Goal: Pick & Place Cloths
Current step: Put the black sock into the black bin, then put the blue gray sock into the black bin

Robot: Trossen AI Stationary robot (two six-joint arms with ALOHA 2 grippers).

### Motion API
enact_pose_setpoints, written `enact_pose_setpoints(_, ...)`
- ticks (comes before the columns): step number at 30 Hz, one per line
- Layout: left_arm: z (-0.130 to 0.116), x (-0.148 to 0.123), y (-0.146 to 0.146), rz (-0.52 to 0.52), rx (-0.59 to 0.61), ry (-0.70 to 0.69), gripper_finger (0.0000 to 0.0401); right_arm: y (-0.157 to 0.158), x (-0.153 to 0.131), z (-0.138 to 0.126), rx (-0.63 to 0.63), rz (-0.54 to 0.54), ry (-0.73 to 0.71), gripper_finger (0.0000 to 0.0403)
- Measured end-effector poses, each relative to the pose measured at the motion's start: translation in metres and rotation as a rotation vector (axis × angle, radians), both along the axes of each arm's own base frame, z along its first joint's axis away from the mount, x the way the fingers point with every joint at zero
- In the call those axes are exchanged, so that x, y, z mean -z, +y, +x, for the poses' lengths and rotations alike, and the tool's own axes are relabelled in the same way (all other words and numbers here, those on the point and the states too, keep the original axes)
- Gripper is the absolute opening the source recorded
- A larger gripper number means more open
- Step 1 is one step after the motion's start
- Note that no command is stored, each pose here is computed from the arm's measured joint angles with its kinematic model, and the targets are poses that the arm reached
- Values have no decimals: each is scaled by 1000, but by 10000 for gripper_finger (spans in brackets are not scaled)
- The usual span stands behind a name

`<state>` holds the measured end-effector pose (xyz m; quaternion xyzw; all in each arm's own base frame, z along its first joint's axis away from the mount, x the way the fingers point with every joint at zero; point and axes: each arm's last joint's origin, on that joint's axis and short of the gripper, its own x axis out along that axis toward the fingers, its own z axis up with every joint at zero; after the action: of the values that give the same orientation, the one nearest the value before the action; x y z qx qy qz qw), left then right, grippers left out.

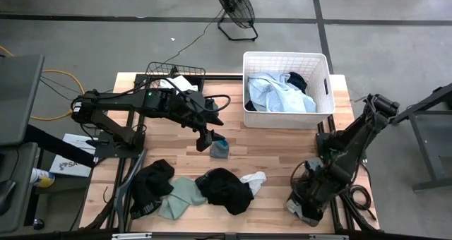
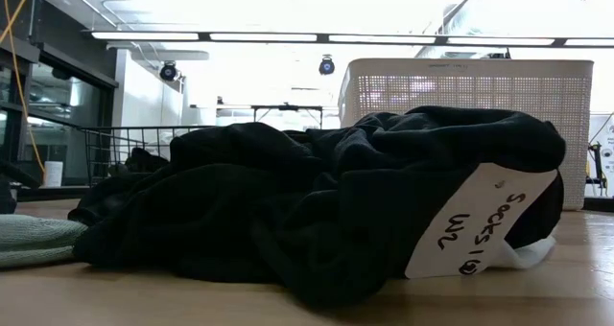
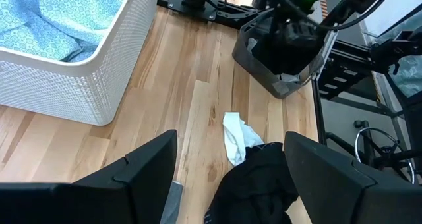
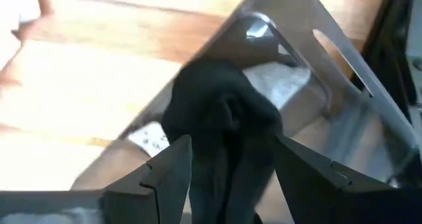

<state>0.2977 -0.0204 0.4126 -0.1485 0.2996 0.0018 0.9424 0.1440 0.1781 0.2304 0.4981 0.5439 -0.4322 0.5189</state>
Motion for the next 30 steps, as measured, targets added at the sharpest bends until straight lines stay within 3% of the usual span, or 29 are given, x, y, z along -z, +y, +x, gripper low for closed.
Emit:
enact_pose_setpoints(12,0,0,0,-18,-13,2,273,-16,24,-1,49,-46,81,201)
enact_pose_setpoints(20,0,0,0,-18,-13,2,273,-17,28,-11,69,9,260,201)
enact_pose_setpoints(25,-1,1,0,-17,-13,11,273,-14,27,-14,47,33,254,201)
enact_pose_setpoints(30,-1,2,1,-7,-34,26,273,-13,18,-17,21,58,142,201)
